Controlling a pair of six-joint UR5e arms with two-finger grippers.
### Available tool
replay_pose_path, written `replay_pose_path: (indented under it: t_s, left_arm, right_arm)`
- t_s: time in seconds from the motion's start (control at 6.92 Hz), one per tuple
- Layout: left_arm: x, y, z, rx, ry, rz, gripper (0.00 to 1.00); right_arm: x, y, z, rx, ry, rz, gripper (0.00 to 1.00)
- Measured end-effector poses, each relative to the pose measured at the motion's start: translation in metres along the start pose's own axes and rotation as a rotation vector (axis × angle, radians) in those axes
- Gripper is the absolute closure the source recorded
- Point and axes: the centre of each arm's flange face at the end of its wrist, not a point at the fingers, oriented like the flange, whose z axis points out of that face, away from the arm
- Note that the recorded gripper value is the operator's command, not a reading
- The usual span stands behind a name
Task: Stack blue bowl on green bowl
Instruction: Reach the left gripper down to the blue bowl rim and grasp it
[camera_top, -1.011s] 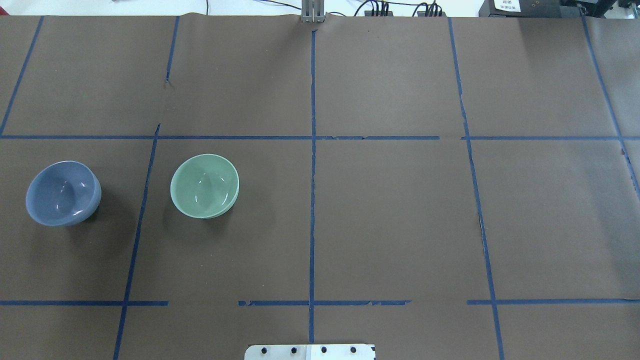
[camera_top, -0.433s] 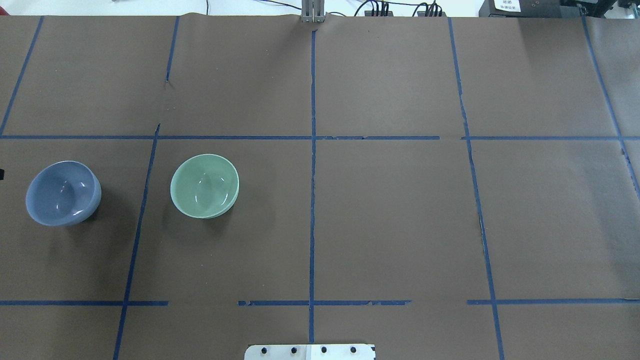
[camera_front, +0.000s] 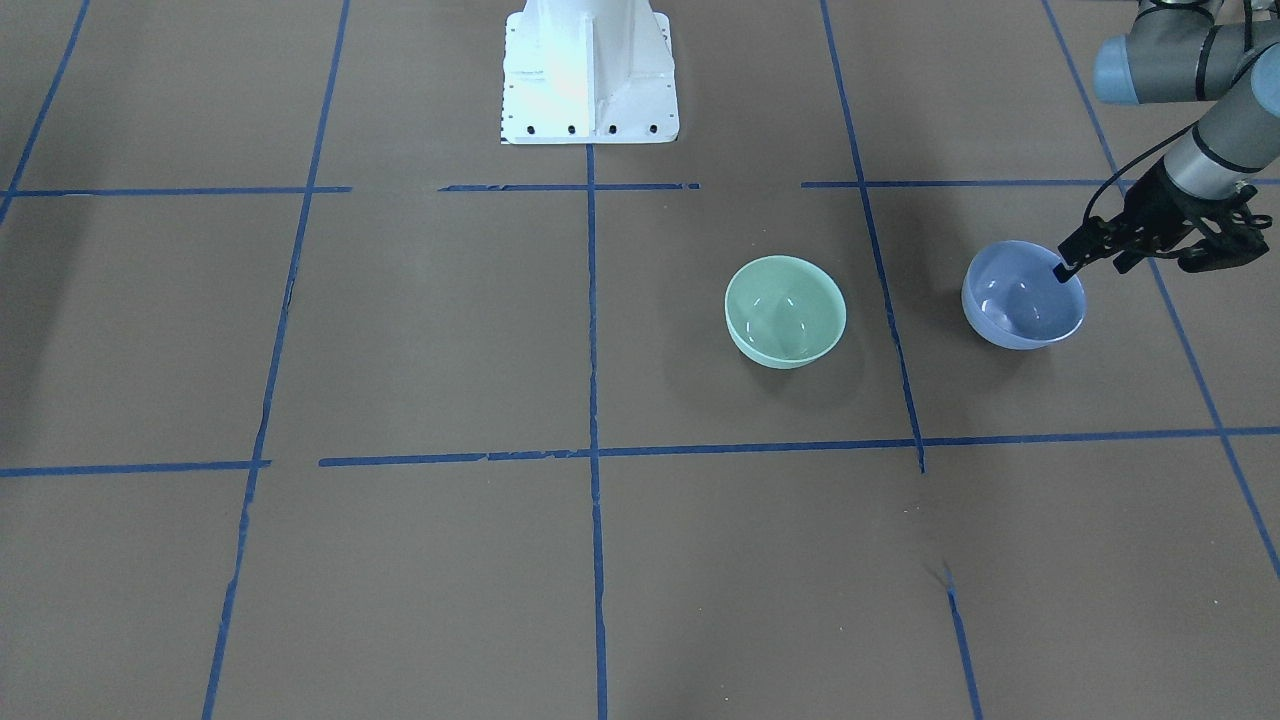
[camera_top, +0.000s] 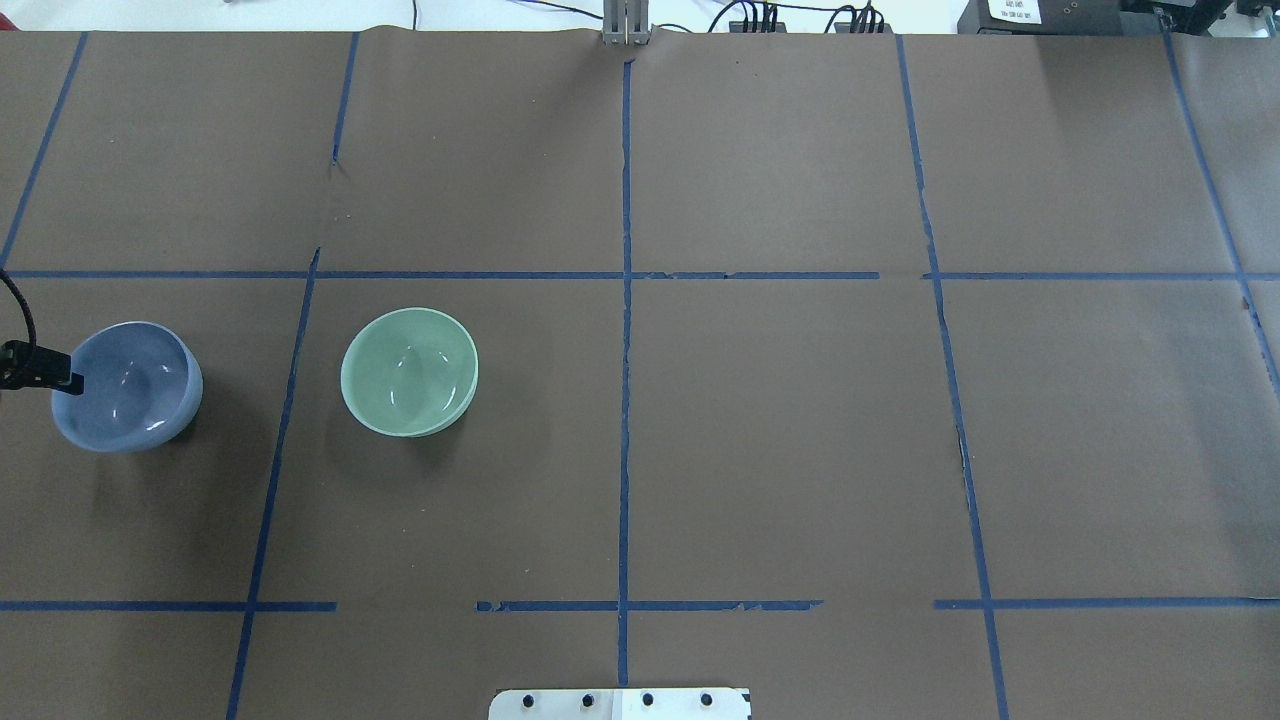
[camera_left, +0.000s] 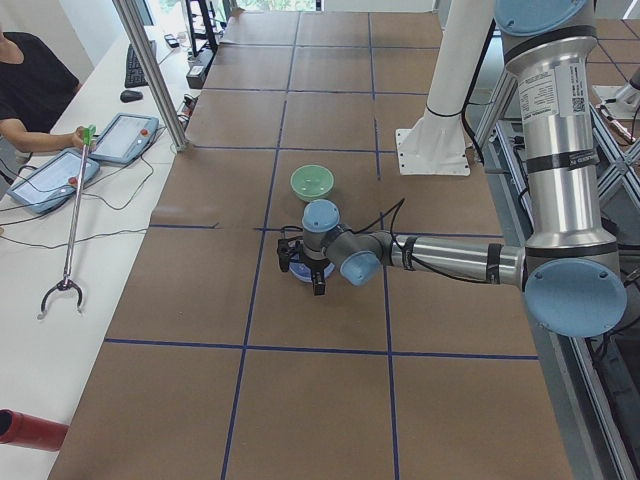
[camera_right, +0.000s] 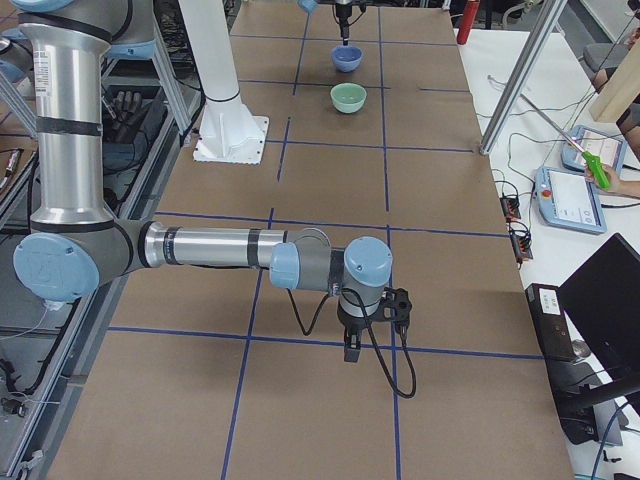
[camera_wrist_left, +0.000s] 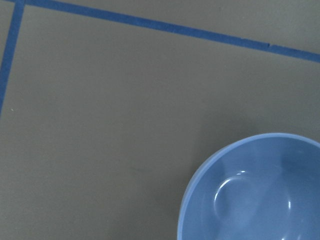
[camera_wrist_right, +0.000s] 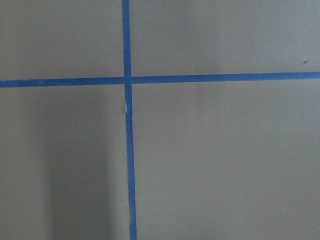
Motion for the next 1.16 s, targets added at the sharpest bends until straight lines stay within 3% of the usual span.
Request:
replay_pose_path:
  t_s: [0.14,0.29,0.58,0.72,1.16]
  left_arm:
    - [-0.003,0.0,0.011,-0.001,0.001,0.007,0.03]
    - [-0.004,0.0,0.017,-0.003,0.004,0.016,0.21]
    - [-0.002,0.003,0.022,-0.008,0.009,0.028,0.67]
    - [-0.001,0.003,0.022,-0.007,0.014,0.033,0.96]
    - [0.005,0.005,0.016,0.006,0.037,0.058,1.0]
  right_arm:
    - [0.0,0.0,0.0,0.0,0.0,0.0,0.0]
    - [0.0,0.0,0.0,0.0,0.0,-0.001,0.0]
    - [0.0,0.0,0.0,-0.001,0.0,-0.001,0.0]
    - [0.0,0.0,0.0,-0.001,0.0,-0.001,0.0]
    - [0.0,0.0,0.0,-0.001,0.0,-0.001,0.0]
